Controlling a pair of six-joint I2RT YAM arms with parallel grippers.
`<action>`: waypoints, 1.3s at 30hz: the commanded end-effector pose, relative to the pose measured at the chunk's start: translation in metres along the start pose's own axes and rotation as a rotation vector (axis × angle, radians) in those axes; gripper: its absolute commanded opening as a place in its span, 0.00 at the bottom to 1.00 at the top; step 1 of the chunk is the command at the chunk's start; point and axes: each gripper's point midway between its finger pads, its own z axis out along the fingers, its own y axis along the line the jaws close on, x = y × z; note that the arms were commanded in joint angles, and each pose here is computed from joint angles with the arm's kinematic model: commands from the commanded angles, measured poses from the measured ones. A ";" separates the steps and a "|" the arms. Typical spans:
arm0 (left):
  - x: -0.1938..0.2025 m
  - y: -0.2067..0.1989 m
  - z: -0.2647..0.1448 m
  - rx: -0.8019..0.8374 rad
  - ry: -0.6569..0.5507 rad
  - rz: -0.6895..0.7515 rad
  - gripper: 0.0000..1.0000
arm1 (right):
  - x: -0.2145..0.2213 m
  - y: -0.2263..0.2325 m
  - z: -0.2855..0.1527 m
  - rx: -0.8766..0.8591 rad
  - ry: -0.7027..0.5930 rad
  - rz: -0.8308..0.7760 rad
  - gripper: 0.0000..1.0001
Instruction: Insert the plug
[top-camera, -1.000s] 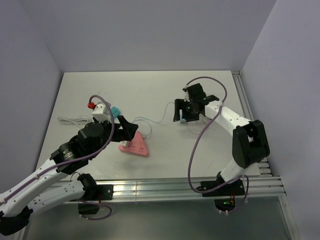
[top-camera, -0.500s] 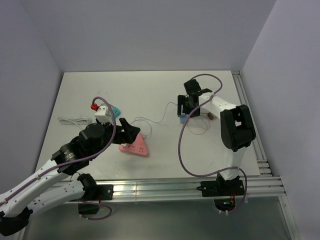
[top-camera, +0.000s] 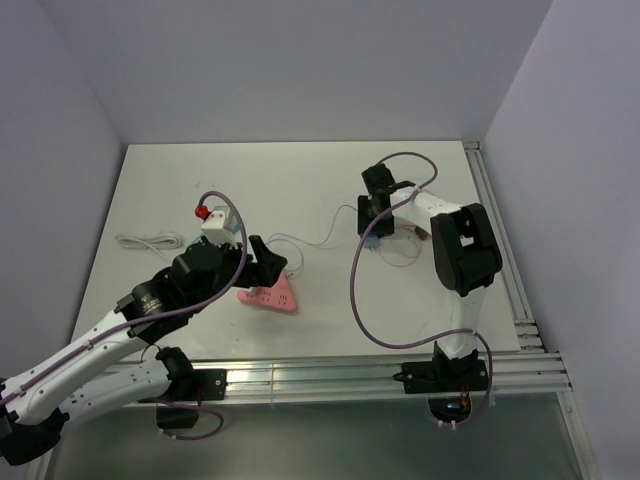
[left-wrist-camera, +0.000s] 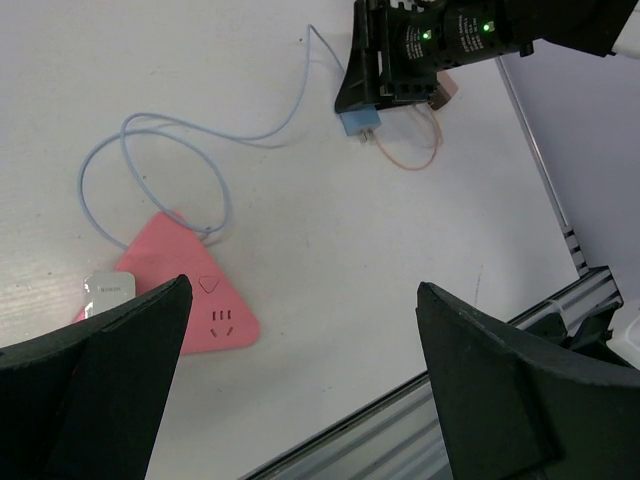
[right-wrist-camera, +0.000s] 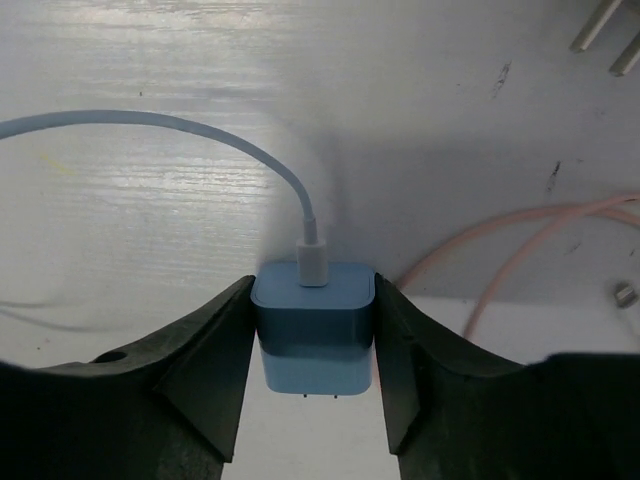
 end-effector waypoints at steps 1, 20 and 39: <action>-0.012 -0.013 -0.002 0.035 -0.023 -0.031 0.99 | -0.006 0.008 0.005 0.014 -0.030 -0.025 0.52; -0.011 -0.079 0.015 0.303 0.064 -0.058 0.74 | -0.020 0.088 -0.163 -0.500 -0.281 0.011 0.00; -0.015 -0.077 0.066 0.261 -0.035 0.040 0.88 | 0.005 0.155 -0.279 -0.802 -0.366 0.357 0.00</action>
